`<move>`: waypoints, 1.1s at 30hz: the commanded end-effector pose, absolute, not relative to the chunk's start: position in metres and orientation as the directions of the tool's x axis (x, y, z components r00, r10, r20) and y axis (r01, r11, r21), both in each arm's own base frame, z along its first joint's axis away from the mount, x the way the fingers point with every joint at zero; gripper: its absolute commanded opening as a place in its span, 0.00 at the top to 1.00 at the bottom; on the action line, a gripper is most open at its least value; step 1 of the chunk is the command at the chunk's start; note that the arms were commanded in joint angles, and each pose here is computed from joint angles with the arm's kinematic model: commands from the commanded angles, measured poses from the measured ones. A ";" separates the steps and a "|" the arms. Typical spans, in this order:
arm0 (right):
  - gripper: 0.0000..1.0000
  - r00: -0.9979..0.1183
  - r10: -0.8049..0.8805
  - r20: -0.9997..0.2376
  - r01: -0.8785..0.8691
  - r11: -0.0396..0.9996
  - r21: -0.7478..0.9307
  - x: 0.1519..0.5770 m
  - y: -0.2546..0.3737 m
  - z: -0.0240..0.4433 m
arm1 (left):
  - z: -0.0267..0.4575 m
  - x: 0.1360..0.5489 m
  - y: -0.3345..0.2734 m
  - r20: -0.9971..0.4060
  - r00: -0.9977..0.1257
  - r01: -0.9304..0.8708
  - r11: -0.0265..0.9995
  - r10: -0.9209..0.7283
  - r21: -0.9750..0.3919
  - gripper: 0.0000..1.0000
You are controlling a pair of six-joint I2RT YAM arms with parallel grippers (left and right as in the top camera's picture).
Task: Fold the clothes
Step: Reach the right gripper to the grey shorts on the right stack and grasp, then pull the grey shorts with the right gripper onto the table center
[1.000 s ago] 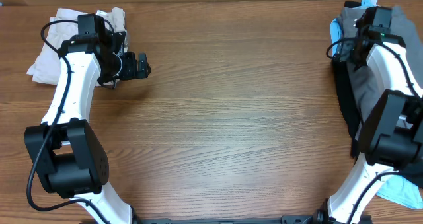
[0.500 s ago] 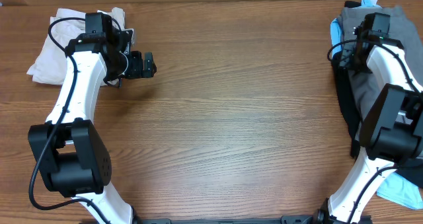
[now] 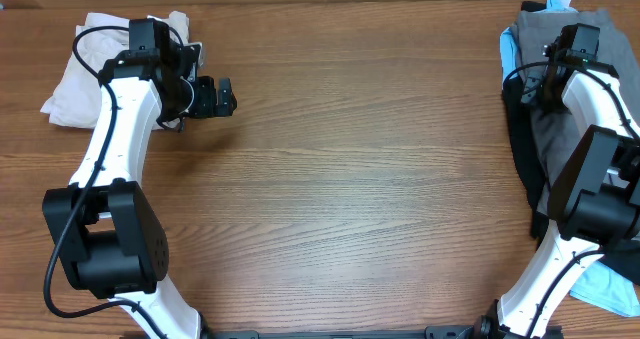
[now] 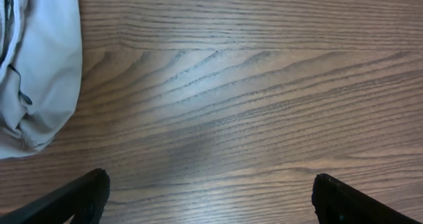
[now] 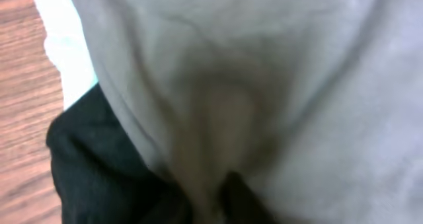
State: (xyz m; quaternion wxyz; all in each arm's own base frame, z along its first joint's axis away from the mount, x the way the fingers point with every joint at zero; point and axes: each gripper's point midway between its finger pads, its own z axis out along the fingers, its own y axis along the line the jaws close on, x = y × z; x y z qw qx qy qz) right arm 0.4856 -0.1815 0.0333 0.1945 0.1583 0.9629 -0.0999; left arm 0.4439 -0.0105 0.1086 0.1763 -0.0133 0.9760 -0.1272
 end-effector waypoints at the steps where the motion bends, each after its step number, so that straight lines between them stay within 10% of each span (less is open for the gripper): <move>1: 0.96 -0.867 0.280 -0.412 0.362 0.922 -0.135 0.489 -0.187 0.034 | 0.117 0.450 -0.014 -0.364 -0.929 0.028 0.964 -0.073 -0.265 0.00; 17: 0.96 -0.863 0.201 -0.463 0.212 0.977 0.030 0.491 -0.099 0.207 | 0.223 0.480 -0.003 -0.522 -0.850 0.048 0.977 -0.068 -0.206 0.02; 33: 0.96 -0.895 -0.330 -0.302 -0.393 0.901 0.181 0.414 0.197 0.204 | 0.273 0.444 0.085 -0.504 -0.853 -0.118 0.990 -0.138 -0.071 0.00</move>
